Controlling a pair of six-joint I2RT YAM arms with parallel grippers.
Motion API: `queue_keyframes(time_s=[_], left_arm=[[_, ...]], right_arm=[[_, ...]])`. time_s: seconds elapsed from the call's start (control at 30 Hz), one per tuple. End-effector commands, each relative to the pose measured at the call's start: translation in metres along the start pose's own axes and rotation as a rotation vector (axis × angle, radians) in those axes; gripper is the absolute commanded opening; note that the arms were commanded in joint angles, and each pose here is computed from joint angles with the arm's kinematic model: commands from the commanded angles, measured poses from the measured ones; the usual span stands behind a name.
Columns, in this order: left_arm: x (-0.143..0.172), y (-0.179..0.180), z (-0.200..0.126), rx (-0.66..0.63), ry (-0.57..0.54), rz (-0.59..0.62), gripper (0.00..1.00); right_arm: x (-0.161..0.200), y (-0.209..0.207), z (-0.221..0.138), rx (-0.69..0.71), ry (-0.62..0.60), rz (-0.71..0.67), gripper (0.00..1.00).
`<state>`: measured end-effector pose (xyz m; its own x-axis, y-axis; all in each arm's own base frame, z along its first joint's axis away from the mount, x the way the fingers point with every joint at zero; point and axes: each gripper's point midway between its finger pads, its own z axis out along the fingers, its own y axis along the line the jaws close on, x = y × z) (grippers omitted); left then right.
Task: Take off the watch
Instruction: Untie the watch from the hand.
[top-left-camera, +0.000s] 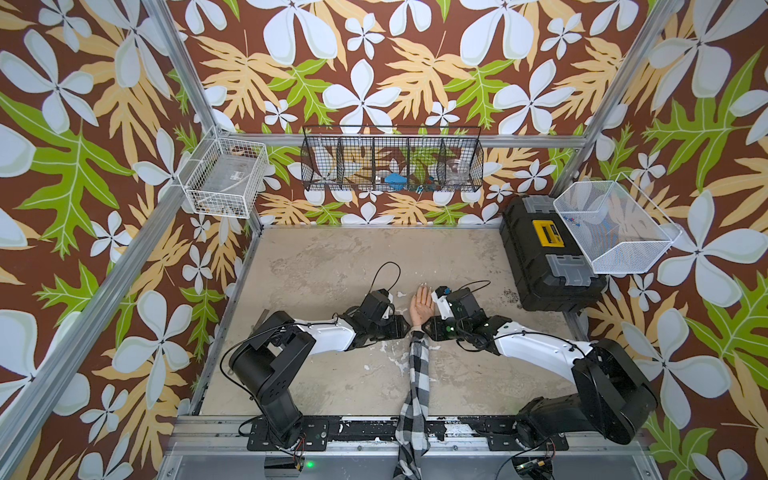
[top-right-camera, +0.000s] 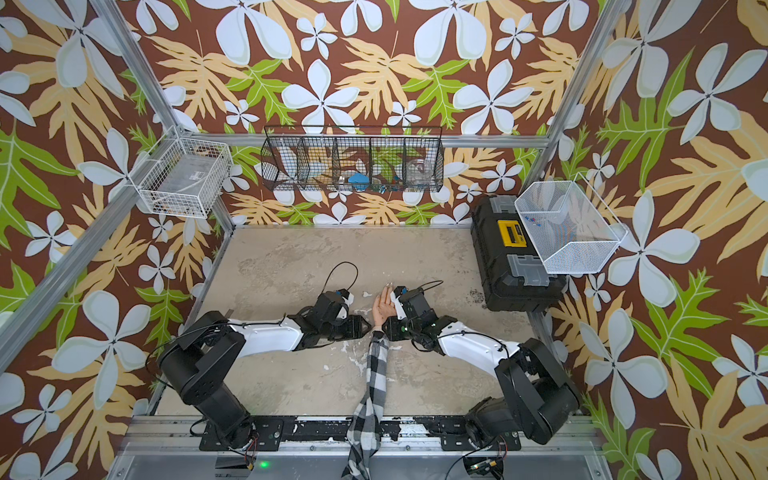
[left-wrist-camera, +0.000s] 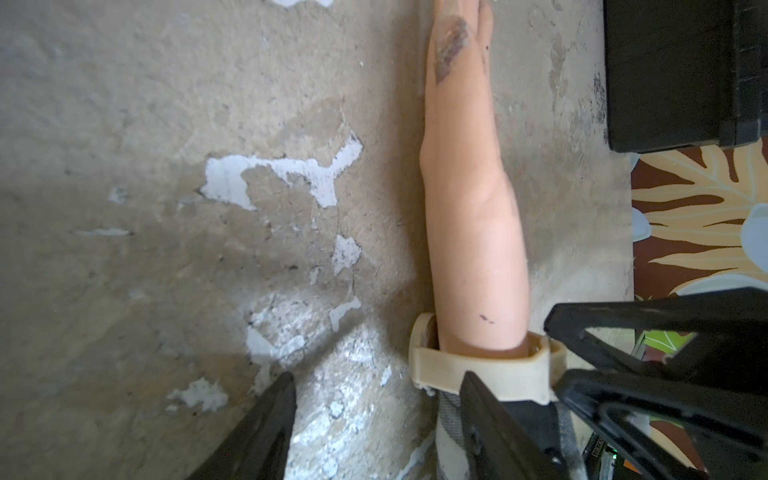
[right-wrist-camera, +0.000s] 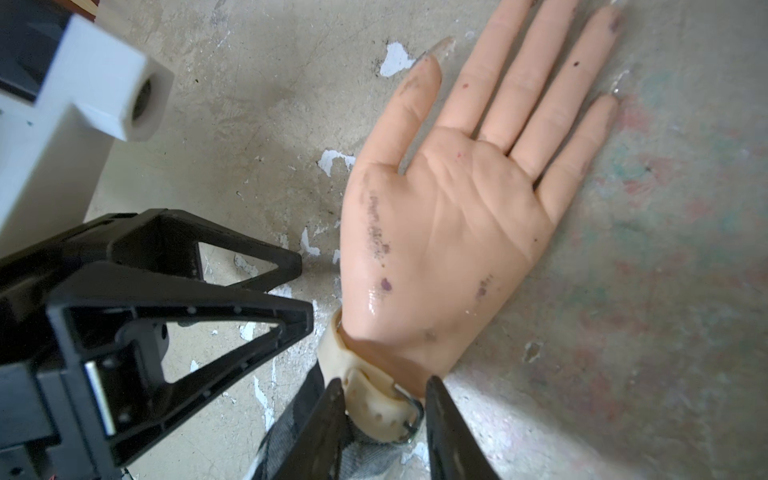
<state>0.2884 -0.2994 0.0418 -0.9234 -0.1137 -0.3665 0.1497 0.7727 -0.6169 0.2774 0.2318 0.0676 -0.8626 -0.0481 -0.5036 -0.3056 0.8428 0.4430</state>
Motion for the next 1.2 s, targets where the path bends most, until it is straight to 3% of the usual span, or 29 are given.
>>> queue_keyframes(time_s=[0.0, 0.2, 0.4, 0.63, 0.77, 0.97, 1.17], left_arm=[[-0.002, -0.005, 0.000, 0.011, 0.004, -0.005, 0.65], [-0.002, -0.009, 0.001, 0.017, 0.007, 0.001, 0.65], [0.002, -0.010, 0.003, 0.018, 0.017, 0.005, 0.65], [0.005, -0.009, 0.005, 0.015, 0.025, 0.007, 0.65], [0.006, -0.007, 0.006, 0.013, 0.028, 0.006, 0.65], [0.007, -0.008, 0.006, 0.014, 0.026, 0.006, 0.65], [0.007, -0.008, 0.006, 0.020, 0.024, 0.004, 0.65]], right_arm=[[-0.003, 0.003, -0.001, -0.009, -0.014, -0.003, 0.34], [-0.005, 0.006, 0.000, -0.014, -0.015, -0.007, 0.31], [-0.006, 0.009, -0.001, -0.026, -0.017, -0.015, 0.19], [-0.007, 0.010, -0.002, -0.035, -0.017, -0.016, 0.13], [-0.012, 0.009, -0.006, -0.017, -0.042, -0.022, 0.26], [-0.015, 0.014, -0.013, -0.022, -0.041, 0.016, 0.36], [-0.012, 0.009, -0.017, 0.096, -0.026, 0.071, 0.38]])
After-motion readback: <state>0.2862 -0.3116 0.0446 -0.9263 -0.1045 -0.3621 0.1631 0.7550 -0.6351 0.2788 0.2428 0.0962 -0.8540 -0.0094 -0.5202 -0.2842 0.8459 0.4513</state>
